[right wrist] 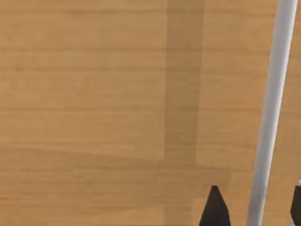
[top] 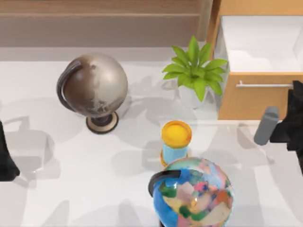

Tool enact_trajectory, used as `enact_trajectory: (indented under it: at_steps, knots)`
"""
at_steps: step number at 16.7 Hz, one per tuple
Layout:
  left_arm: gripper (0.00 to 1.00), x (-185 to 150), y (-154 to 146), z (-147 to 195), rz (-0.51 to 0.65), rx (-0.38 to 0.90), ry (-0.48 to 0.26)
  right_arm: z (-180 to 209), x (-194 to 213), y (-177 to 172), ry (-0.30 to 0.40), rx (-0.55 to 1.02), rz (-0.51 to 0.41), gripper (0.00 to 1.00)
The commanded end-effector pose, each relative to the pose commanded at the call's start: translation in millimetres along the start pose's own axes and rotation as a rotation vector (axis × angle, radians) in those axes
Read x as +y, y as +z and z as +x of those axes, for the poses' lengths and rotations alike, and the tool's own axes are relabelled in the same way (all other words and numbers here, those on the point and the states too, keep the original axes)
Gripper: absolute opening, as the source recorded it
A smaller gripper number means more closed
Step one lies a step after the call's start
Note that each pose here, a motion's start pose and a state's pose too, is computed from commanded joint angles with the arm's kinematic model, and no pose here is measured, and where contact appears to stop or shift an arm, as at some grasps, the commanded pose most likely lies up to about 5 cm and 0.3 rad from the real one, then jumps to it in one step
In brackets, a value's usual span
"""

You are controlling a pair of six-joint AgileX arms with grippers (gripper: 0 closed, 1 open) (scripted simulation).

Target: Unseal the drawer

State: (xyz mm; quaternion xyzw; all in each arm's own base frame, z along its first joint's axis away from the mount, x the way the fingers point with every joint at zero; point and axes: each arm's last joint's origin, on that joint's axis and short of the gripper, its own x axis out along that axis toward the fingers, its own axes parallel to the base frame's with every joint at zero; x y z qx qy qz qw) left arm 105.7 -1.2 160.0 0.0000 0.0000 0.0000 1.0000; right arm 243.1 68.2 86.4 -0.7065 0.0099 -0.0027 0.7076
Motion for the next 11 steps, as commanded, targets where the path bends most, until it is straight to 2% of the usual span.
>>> enact_trajectory:
  at_steps: [5,11]
  knots:
    - [1.0,0.0,0.0,0.0,0.0,0.0,0.0,0.0,0.0,0.0,0.0,0.0,0.0,0.98]
    - [1.0,0.0,0.0,0.0,0.0,0.0,0.0,0.0,0.0,0.0,0.0,0.0,0.0,1.0]
